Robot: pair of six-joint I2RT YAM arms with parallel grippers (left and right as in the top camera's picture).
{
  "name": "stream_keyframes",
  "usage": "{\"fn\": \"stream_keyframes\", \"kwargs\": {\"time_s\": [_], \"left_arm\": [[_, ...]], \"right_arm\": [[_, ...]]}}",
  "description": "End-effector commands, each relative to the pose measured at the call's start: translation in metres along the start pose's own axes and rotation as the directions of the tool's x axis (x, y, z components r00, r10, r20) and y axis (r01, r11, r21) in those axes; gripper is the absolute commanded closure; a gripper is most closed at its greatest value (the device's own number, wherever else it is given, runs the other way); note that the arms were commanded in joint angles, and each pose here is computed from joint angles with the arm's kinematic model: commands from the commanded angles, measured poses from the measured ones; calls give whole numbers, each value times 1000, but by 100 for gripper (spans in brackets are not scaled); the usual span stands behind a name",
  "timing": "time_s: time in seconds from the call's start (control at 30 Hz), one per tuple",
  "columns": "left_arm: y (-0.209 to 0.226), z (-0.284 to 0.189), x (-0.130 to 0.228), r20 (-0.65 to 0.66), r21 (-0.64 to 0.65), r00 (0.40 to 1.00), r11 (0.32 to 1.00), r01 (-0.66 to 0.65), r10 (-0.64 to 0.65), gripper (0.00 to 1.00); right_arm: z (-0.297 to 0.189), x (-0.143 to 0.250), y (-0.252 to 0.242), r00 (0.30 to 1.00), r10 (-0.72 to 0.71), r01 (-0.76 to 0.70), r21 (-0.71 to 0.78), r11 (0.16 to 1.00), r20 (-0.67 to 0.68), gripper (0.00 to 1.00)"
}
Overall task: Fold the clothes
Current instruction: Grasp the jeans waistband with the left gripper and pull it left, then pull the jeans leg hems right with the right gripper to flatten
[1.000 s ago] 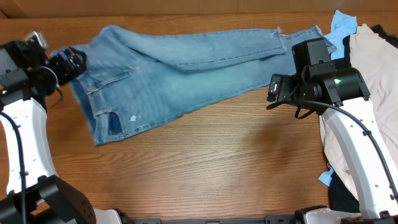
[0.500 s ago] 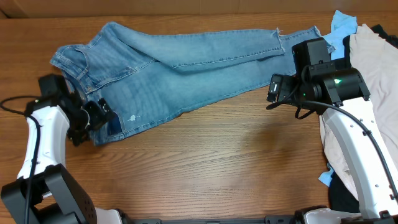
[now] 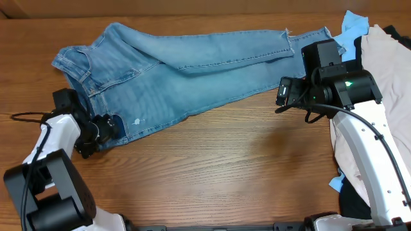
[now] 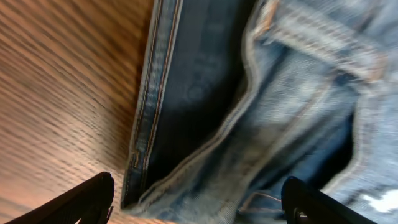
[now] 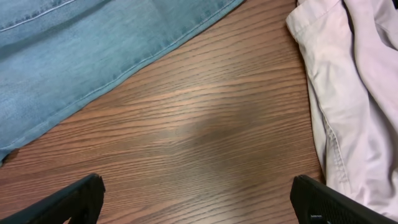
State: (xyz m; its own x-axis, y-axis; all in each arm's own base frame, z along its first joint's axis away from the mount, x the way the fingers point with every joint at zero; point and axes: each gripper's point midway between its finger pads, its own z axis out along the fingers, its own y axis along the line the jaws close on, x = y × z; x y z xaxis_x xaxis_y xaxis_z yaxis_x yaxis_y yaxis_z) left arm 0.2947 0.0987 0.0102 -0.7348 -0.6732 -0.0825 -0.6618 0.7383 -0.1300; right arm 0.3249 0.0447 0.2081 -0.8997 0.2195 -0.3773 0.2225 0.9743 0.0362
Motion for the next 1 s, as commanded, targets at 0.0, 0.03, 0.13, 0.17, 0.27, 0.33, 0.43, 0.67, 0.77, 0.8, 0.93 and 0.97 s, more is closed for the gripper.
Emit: {"fn": "stream_keyframes", "kwargs": {"time_s": [0.0,0.03,0.13,0.17,0.27,0.33,0.43,0.67,0.77,0.8,0.93,0.97], "left_arm": [[2,15,10,-55,-7,998,1000,5,-5,30],[3,16,11,-61,-13,998,1000,-6,5,50],[28,11,9,-52,-128,999,992,2,-9,96],[38,8,7,-41,-171,999,985,28,-36,96],[87,-20,-9,25,-368,993,922,119,-118,96],[122,-47,-25,93,-484,983,856,183,-158,96],[148,-79,-53,211,-506,948,803,315,-239,93],[139,-108,-101,298,-360,928,874,325,-223,36],[132,-104,-96,262,-332,938,892,307,-225,0],[128,-102,-93,243,-316,942,900,301,-229,0],[94,-90,-77,129,-168,962,950,262,-243,0],[86,-89,-74,104,-136,965,958,254,-241,0]], "right_arm": [[-7,-7,-2,999,18,-18,0,1000,30,0],[-7,-7,-2,999,18,-18,0,1000,29,0],[-7,-5,-3,1000,17,-17,4,1000,20,0],[-7,-4,-3,1000,17,-17,6,1000,17,0],[-7,-2,-5,1000,15,-15,10,1000,10,0],[-7,-3,-4,1000,16,-16,9,1000,13,0],[-7,-7,-3,999,18,-18,2,1000,27,0],[0,-8,0,1000,6,-6,2,1000,16,0],[14,-10,17,995,-98,97,-67,993,-10,0],[19,-11,24,991,-131,129,-99,987,-18,0],[58,-21,51,972,-235,225,-190,956,-29,0],[68,-23,57,969,-246,234,-208,950,-31,0]]}}
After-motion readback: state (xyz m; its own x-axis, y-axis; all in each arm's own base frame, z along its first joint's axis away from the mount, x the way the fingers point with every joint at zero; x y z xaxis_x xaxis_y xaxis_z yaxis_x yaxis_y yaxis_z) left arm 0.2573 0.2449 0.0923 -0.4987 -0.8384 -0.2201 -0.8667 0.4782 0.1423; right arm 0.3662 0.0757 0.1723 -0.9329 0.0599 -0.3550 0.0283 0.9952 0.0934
